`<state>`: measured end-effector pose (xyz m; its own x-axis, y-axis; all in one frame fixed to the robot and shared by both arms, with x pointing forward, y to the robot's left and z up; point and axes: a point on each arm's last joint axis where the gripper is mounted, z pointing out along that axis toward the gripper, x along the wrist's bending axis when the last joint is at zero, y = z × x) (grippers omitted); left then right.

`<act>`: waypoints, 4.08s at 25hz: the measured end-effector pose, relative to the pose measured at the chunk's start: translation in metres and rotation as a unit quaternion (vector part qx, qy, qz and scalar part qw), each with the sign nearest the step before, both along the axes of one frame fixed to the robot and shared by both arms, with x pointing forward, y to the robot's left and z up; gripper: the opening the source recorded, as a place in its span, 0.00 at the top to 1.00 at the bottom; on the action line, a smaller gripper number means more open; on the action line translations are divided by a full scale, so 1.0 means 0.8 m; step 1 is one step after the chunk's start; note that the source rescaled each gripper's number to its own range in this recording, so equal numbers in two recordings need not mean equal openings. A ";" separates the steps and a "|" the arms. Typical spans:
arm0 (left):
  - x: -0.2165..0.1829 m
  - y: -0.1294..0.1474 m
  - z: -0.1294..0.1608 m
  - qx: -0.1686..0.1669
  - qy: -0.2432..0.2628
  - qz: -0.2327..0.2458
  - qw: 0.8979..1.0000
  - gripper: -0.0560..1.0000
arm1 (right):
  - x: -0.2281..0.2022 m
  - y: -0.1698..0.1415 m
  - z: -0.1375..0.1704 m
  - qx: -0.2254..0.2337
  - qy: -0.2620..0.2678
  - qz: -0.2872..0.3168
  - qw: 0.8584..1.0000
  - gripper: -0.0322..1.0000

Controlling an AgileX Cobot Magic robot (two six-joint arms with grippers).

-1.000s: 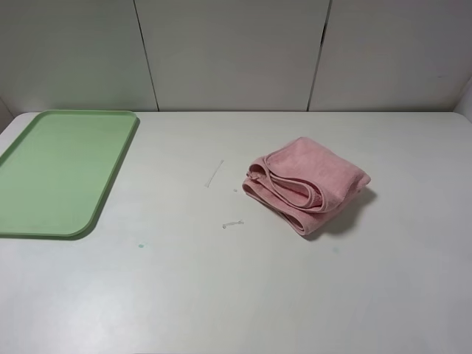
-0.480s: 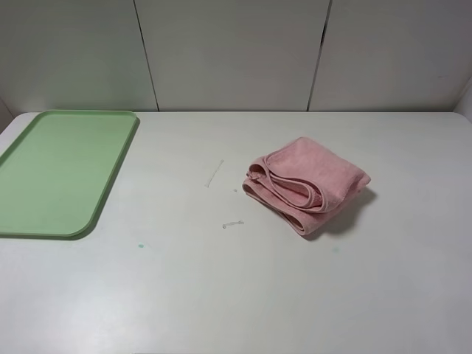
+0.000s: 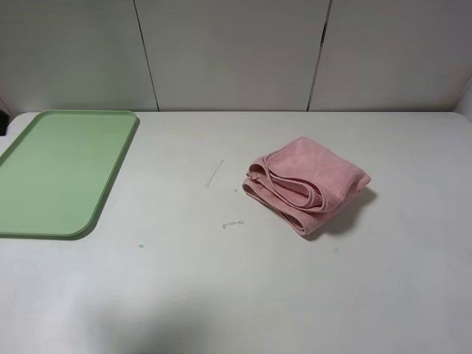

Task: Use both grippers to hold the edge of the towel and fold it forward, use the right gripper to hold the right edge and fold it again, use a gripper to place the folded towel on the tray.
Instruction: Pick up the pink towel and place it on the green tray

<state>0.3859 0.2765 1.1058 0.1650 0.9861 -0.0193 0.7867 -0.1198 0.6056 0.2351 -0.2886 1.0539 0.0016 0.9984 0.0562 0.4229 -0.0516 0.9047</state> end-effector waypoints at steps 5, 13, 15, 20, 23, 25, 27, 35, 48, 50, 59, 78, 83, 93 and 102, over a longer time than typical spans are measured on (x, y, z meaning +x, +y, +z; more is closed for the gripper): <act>0.055 -0.044 -0.023 -0.007 0.033 -0.051 0.998 0.00 | 0.000 0.000 0.000 0.000 0.000 0.000 1.000 0.00; 0.129 -0.132 -0.056 -0.014 0.061 -0.114 0.992 0.00 | 0.000 0.000 0.000 0.000 0.000 0.000 1.000 0.00; 0.146 -0.155 -0.064 -0.017 0.062 -0.129 0.990 0.00 | 0.000 0.000 0.000 0.000 0.000 0.000 1.000 0.00; 0.190 -0.224 -0.104 -0.010 0.080 -0.167 0.983 0.00 | 0.000 0.000 0.000 0.000 0.000 0.000 1.000 0.00; 0.207 -0.254 -0.119 -0.007 0.085 -0.182 0.980 0.00 | 0.000 0.000 0.000 0.000 0.000 0.000 1.000 0.00; 0.216 -0.272 -0.129 -0.008 0.087 -0.188 0.978 0.00 | 0.000 0.000 0.000 0.000 0.000 0.000 1.000 0.00; 0.226 -0.290 -0.140 -0.010 0.086 -0.192 0.978 0.00 | 0.000 0.000 0.000 0.000 0.000 0.000 1.000 0.00; 0.257 -0.352 -0.183 -0.019 0.072 -0.213 0.974 0.00 | 0.000 0.000 0.000 0.000 0.000 0.000 1.000 0.00; 0.259 -0.398 -0.255 -0.012 0.114 -0.211 0.971 0.00 | 0.000 -0.001 0.000 -0.003 0.000 -0.002 1.000 0.00; 0.258 -0.399 -0.262 -0.009 0.120 -0.210 0.970 0.00 | 0.000 -0.001 0.000 -0.003 0.000 -0.002 1.000 0.00; 0.253 -0.407 -0.293 -0.007 0.136 -0.202 0.970 0.00 | 0.000 -0.001 0.000 -0.005 0.000 -0.004 1.000 0.00; 0.249 -0.416 -0.305 -0.025 0.139 -0.197 0.970 0.64 | 0.000 -0.002 0.000 -0.008 0.000 -0.006 1.000 0.00; 0.248 -0.417 -0.304 -0.026 0.138 -0.198 0.970 0.75 | 0.000 -0.002 0.000 -0.008 0.000 -0.006 1.000 0.00; 0.248 -0.406 -0.289 -0.006 0.162 -0.194 0.967 0.75 | 0.000 -0.002 0.000 -0.008 0.000 -0.006 1.000 0.00; 0.250 -0.375 -0.243 0.048 0.185 -0.191 0.963 0.75 | 0.000 -0.002 0.000 -0.008 0.000 -0.005 1.000 0.00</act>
